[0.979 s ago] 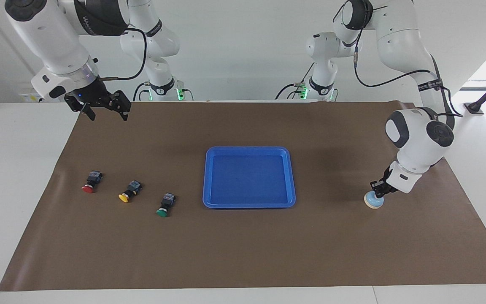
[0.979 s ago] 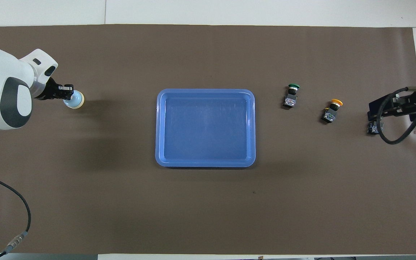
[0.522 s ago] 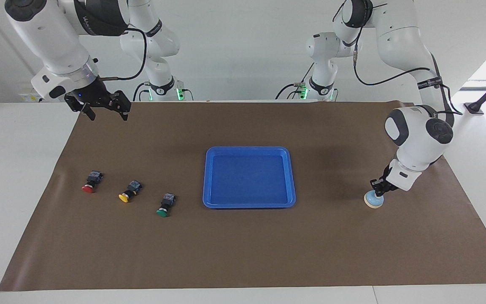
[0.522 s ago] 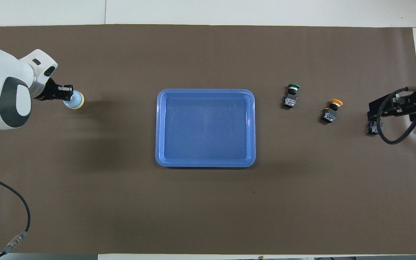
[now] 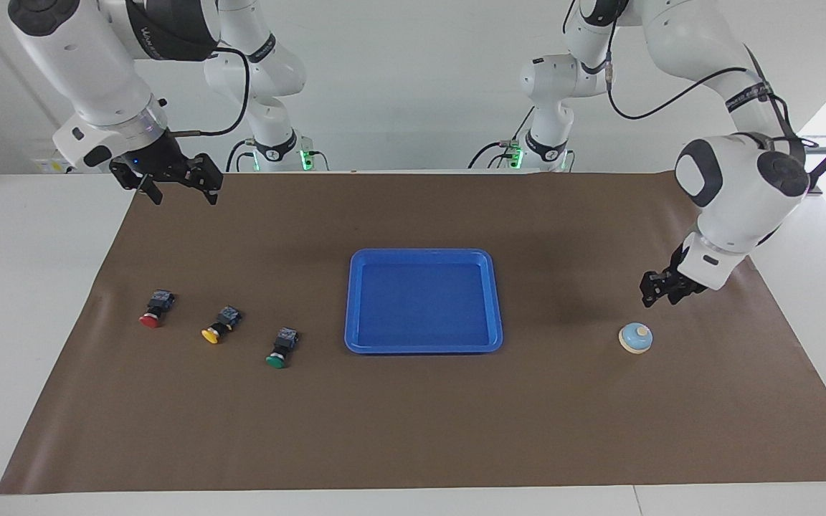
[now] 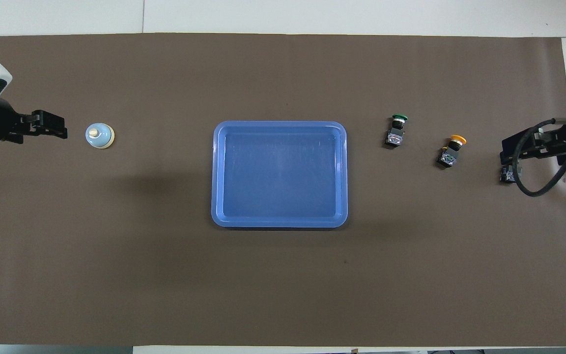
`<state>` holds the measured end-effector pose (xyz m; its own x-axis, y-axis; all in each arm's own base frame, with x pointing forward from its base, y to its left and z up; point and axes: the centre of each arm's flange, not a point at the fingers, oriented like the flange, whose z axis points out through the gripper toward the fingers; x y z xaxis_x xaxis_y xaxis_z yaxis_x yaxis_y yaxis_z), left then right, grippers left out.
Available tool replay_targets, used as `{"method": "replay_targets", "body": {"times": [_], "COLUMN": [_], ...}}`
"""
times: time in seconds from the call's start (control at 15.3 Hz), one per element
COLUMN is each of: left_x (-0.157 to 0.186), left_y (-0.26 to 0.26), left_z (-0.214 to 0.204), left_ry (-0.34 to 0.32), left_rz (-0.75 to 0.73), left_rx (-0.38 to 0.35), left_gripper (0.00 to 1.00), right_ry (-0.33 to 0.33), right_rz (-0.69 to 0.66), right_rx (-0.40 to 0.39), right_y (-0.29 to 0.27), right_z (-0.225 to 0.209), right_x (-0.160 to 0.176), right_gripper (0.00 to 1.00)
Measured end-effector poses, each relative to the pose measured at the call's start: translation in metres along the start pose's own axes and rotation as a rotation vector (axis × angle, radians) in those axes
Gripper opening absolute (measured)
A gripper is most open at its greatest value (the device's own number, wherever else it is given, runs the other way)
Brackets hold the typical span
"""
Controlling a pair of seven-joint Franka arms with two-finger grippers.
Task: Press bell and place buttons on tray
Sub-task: 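Lift the left gripper off the bell and draw it back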
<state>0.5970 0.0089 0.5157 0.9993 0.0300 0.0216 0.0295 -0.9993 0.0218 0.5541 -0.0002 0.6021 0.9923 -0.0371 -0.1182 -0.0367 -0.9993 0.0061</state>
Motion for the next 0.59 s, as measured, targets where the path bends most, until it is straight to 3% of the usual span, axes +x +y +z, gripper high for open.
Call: {"method": "replay_targets", "body": {"times": [0.26,0.59], "left_x": [-0.028,-0.043], "left_y": [-0.002,-0.001], "left_z": [-0.046,-0.072], "left_ry": [0.0,-0.028], "left_rz": [-0.002,-0.001], "left_rx": [-0.002,-0.002], "left_gripper": [1.0,1.0], "right_ry": [0.0,0.0], "right_rz": [0.0,0.0], "right_rx": [0.0,0.0], "right_y": [0.0,0.0], "right_z": [0.0,0.0], "right_x": [0.0,0.0], "right_gripper": [1.0,1.0]}}
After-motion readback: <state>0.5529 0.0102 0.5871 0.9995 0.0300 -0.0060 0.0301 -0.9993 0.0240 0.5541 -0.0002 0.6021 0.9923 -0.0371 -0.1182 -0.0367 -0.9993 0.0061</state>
